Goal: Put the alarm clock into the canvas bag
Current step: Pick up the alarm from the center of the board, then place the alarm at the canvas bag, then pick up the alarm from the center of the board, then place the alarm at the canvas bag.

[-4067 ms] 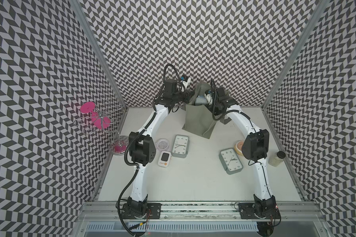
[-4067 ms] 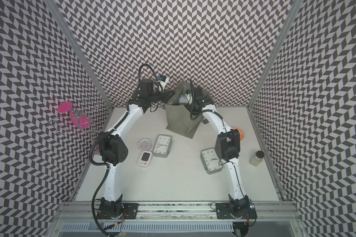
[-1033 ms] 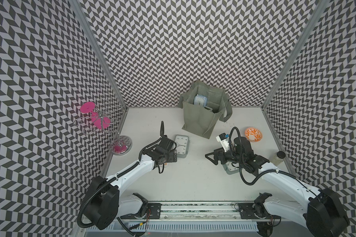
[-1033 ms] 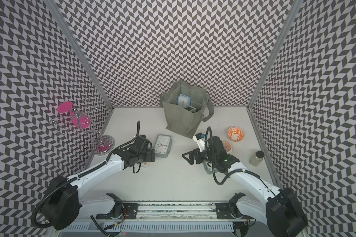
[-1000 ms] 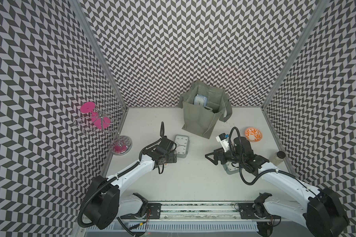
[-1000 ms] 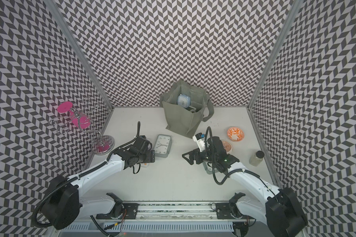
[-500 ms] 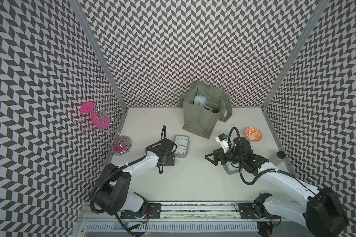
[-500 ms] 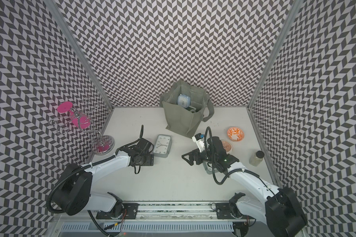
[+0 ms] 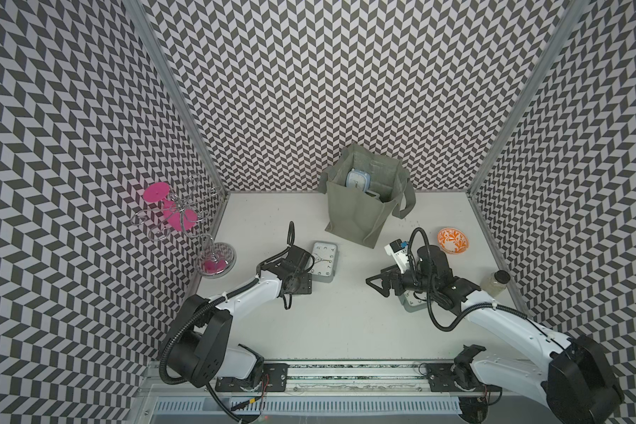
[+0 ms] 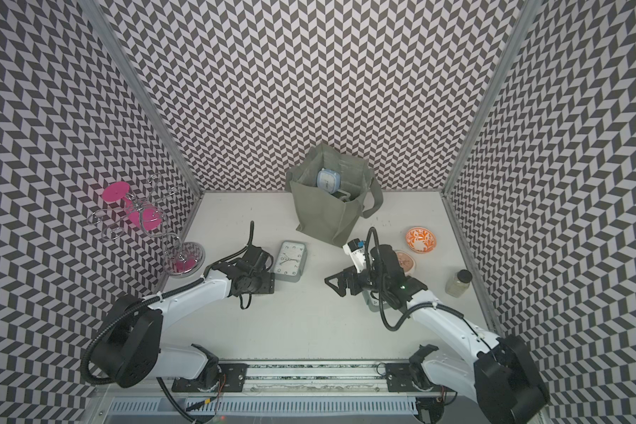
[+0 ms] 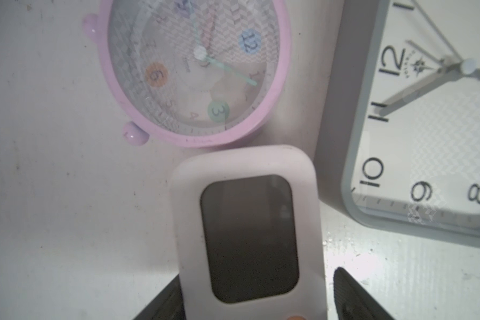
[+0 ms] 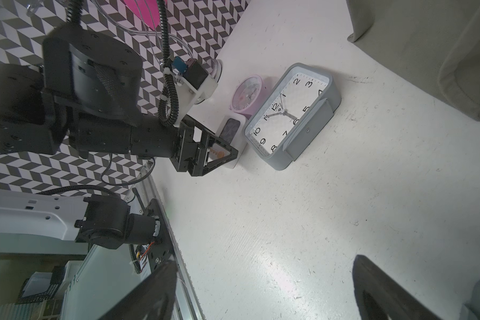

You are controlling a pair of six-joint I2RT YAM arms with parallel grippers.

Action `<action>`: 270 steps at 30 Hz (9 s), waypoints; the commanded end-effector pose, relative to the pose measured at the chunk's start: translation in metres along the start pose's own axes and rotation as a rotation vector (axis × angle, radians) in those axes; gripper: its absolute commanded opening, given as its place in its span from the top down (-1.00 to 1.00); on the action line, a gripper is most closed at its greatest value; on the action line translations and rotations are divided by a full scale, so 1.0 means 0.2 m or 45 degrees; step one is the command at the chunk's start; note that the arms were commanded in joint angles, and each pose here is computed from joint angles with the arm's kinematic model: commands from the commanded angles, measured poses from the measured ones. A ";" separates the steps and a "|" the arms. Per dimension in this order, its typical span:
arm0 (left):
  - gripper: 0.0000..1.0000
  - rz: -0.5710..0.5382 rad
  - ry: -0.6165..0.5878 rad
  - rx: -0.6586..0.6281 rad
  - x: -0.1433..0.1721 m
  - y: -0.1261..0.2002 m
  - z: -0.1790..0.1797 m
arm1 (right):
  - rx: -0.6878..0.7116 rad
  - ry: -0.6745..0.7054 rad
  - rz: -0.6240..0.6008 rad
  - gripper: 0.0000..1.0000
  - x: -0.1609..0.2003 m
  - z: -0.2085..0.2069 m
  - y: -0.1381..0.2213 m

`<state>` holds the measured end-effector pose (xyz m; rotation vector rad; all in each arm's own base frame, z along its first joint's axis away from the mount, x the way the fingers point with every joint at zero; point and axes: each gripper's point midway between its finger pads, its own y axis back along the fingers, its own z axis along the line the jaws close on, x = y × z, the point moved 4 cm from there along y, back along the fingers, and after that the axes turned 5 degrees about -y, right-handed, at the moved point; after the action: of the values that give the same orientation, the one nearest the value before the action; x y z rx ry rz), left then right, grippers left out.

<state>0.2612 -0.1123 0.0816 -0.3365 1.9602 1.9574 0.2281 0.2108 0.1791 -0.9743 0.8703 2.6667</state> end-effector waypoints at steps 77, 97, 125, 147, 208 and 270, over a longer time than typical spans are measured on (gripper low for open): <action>-0.66 -0.715 -0.638 0.593 -1.73 0.12 -0.79 | 0.317 -0.120 -0.869 -0.85 -1.04 -0.04 0.65; -0.98 -1.263 -0.241 0.461 -1.45 1.23 -0.46 | 0.146 0.077 -0.661 -0.99 -0.66 0.13 0.67; -0.98 -0.415 0.298 0.095 -0.50 0.04 0.14 | 0.024 0.134 -0.296 -0.99 -0.29 0.11 0.22; -0.85 -0.312 0.309 0.037 -0.51 -0.24 0.20 | 0.029 0.119 -0.264 -0.99 -0.28 0.08 0.18; -0.49 -1.431 -0.531 0.483 -1.55 1.32 -0.74 | 0.221 0.039 -0.847 -0.95 -0.84 0.21 0.80; -0.98 -1.400 -0.719 0.660 -1.66 1.19 -0.79 | 0.271 0.040 -0.805 -0.99 -0.86 0.08 0.77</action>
<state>0.4912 -0.2953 0.3661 -0.3385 1.4467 0.7838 0.3109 0.0967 0.3670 -0.9647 0.7211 1.9809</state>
